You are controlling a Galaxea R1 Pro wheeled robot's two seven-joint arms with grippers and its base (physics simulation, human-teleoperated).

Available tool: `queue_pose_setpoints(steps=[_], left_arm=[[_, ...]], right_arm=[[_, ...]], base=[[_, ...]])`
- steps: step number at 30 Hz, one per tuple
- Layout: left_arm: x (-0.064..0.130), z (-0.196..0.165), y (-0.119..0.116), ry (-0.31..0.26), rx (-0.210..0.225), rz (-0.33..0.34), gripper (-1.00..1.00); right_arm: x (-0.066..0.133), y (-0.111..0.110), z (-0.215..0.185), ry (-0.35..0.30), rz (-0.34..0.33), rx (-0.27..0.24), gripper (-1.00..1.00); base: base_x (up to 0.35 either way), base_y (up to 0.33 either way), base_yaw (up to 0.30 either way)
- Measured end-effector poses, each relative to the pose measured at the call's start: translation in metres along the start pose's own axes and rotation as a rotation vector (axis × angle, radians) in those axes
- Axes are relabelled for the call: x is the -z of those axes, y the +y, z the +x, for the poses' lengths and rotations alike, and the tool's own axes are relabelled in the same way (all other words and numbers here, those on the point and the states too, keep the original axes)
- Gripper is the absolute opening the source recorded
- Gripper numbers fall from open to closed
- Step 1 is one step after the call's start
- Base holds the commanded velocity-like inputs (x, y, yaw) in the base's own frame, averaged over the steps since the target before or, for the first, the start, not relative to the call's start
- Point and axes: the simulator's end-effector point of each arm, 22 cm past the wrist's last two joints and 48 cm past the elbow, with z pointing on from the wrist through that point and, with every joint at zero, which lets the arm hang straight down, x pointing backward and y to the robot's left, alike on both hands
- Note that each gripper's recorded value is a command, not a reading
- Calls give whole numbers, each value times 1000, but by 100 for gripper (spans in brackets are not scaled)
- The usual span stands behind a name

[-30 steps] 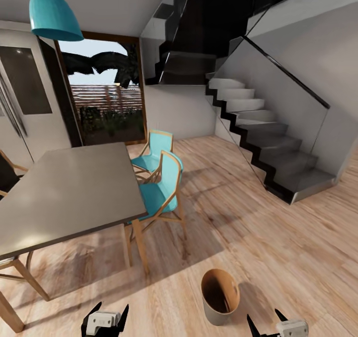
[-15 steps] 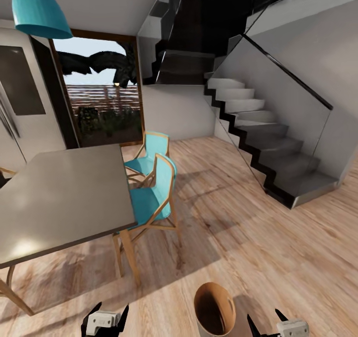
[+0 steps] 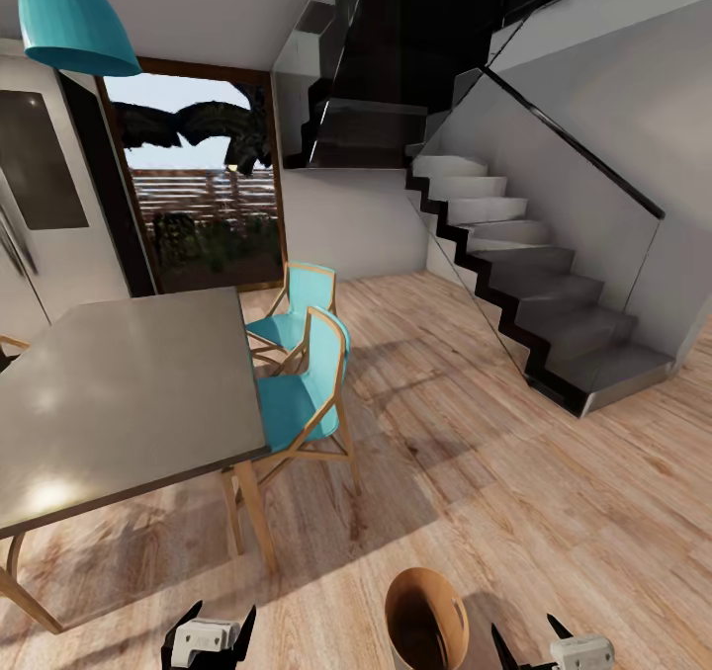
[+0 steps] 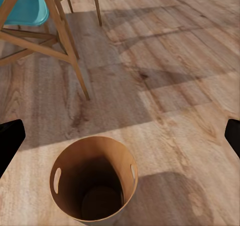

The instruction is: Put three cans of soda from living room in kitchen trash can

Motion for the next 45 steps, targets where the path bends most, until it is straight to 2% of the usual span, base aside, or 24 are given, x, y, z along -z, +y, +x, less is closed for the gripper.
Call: queue_pose_setpoints(steps=[5, 9, 13, 14, 18, 22, 28, 35, 36, 40, 44, 45], left_arm=[[0, 0, 1, 1, -1, -1, 100], [0, 0, 1, 1, -2, -1, 100], [0, 0, 1, 1, -1, -1, 100], [0, 0, 1, 1, -1, -1, 100], [0, 0, 1, 1, -2, -1, 100], [0, 1, 1, 2, -2, -1, 100], [0, 1, 1, 1, -1, -1, 100], [0, 0, 1, 1, -1, -1, 100], [0, 0, 1, 1, -1, -1, 100], [0, 0, 1, 0, 0, 0, 100], [0, -1, 1, -1, 0, 0, 100], [0, -1, 1, -1, 0, 0, 100]], right_arm=[[-8, 1, -14, 8, -3, -7, 100], [-21, 6, -24, 88, -18, -31, 100], [-47, 11, -47, 165, -36, -57, 100], [-47, 11, -48, 165, -36, -57, 100], [-81, 11, -88, 213, -46, -79, 100], [-110, 12, -122, 264, -49, -69, 100], [-156, -2, -165, 327, -4, -36, 100], [-203, -28, -193, 479, 57, -52, 100], [-203, -28, -193, 479, 58, -52, 100], [-219, -41, -198, 575, 102, -60, 100], [-223, -47, -190, 686, 121, -70, 100], [-223, -47, -190, 687, 121, -70, 100]], base=[[2, -1, 0], [0, 0, 0], [0, 0, 0], [0, 0, 0], [0, 0, 0], [0, 0, 0], [0, 0, 0], [0, 0, 0], [0, 0, 0], [0, 0, 0], [0, 0, 0], [0, 0, 0]])
